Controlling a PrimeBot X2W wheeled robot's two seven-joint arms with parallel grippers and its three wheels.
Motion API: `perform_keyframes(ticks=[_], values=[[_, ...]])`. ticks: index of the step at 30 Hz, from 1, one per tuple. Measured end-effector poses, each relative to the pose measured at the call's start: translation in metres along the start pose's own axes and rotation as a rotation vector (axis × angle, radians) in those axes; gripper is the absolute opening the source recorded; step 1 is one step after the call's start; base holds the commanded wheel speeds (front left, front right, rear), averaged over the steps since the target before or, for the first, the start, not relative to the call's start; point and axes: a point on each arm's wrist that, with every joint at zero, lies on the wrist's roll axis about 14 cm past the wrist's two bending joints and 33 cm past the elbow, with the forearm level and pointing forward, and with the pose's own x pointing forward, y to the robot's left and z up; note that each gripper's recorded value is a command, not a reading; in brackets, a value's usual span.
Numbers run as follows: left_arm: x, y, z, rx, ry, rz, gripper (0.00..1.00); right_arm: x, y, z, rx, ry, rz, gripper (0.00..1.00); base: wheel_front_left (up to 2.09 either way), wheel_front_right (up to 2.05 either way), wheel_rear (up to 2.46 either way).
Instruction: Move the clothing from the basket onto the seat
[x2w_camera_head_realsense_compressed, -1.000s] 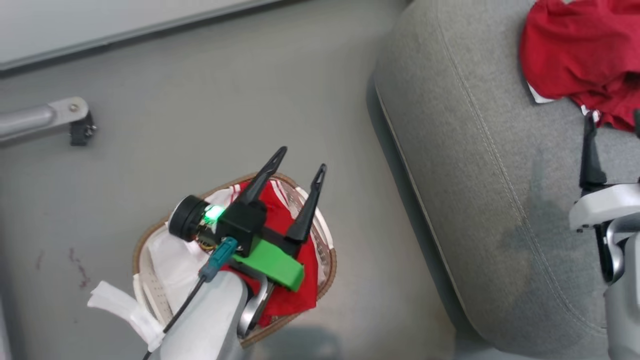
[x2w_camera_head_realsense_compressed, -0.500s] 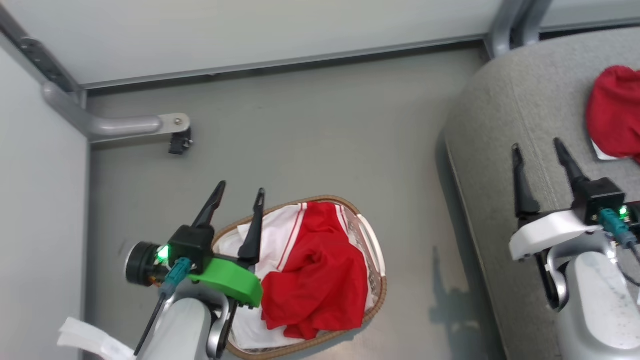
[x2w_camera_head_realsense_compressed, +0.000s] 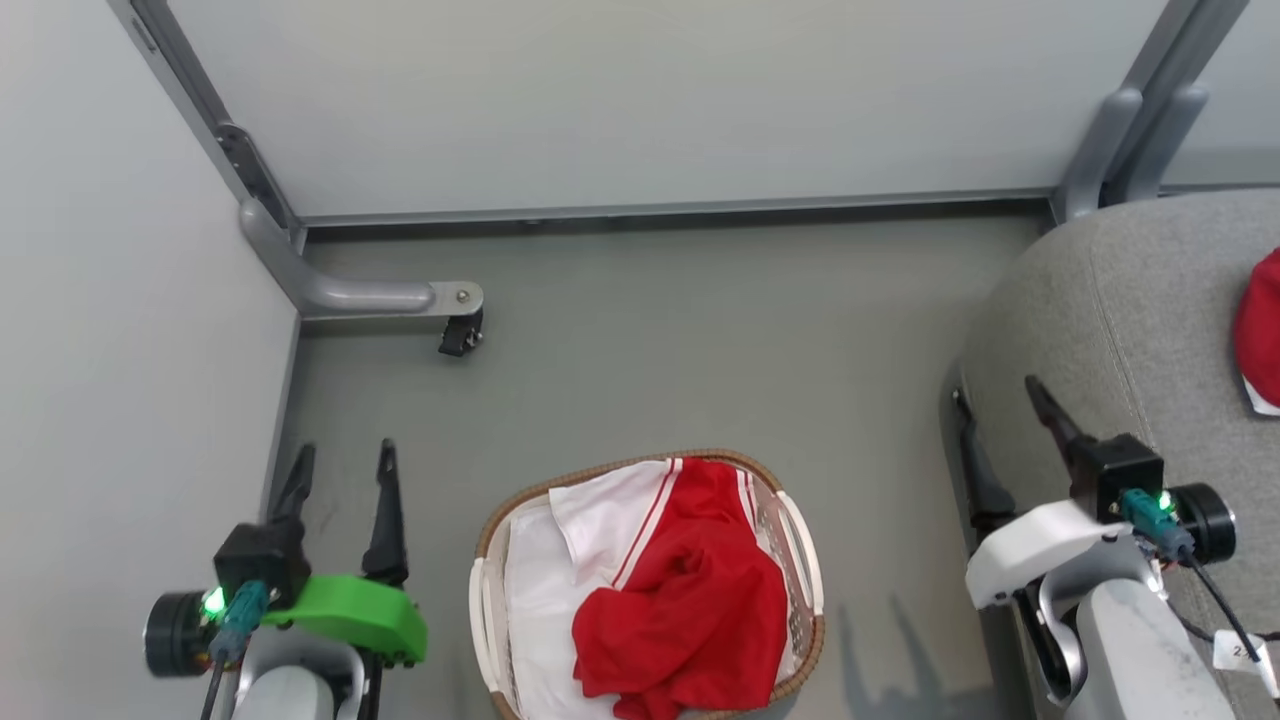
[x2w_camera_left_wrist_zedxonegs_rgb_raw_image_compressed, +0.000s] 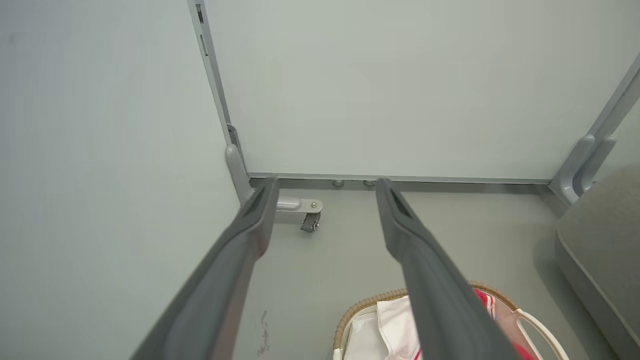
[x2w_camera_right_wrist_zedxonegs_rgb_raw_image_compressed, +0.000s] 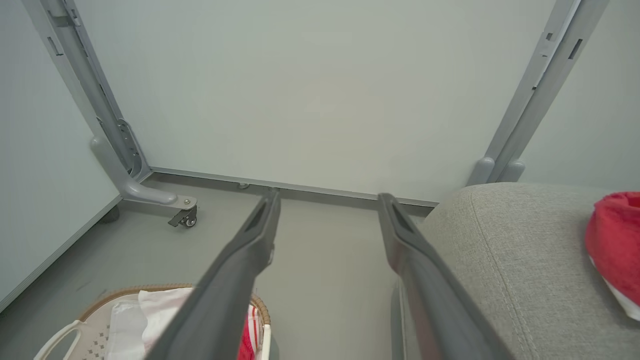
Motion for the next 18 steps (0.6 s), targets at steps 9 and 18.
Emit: perform_keyframes(ticks=[9,18], values=[[-0.034,0.014,-0.011,-0.054,0.022,0.059,1.0,-0.019,0.015,-0.004,0.043,0.014,0.029,1.0,0.0,0.0,0.0],[-0.03,-0.006,-0.024,-0.106,0.06,0.0,1.0,-0.018,0.011,-0.01,0.061,0.027,0.016,1.0,0.0,0.0,0.0]])
